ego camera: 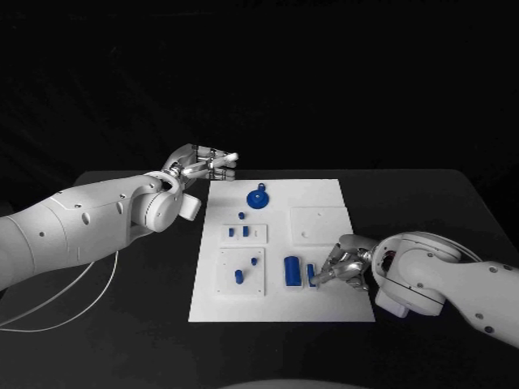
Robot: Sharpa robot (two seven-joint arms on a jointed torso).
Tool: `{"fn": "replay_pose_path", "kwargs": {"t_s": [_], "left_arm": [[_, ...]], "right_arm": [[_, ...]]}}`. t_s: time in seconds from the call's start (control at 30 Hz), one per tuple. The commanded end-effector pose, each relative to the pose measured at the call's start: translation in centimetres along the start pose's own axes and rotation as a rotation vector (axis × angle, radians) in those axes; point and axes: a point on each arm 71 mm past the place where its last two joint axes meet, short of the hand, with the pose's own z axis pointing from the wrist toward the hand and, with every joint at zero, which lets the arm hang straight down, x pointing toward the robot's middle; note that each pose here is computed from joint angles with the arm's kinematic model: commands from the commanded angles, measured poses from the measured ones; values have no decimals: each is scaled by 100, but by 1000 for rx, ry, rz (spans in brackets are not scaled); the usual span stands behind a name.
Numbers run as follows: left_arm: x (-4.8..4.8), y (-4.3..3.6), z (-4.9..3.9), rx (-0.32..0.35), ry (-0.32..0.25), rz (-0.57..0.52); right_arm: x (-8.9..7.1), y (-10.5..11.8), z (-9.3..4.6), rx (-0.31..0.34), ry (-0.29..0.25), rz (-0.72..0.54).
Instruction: Assemble the parts on the task board
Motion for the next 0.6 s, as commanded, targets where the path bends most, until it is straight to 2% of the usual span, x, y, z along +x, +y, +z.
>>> {"fn": "replay_pose_path", "kwargs": {"t_s": [0.03, 0.4, 0.6], "left_arm": [[20, -3, 2, 5, 12, -12], [14, -2, -1, 5, 11, -12], [17, -2, -3, 5, 7, -21]], "right_arm": [[25, -9, 16, 4, 4, -23], [22, -17, 26, -5, -16, -10], [-15, -40, 8, -40, -26, 31]]}}
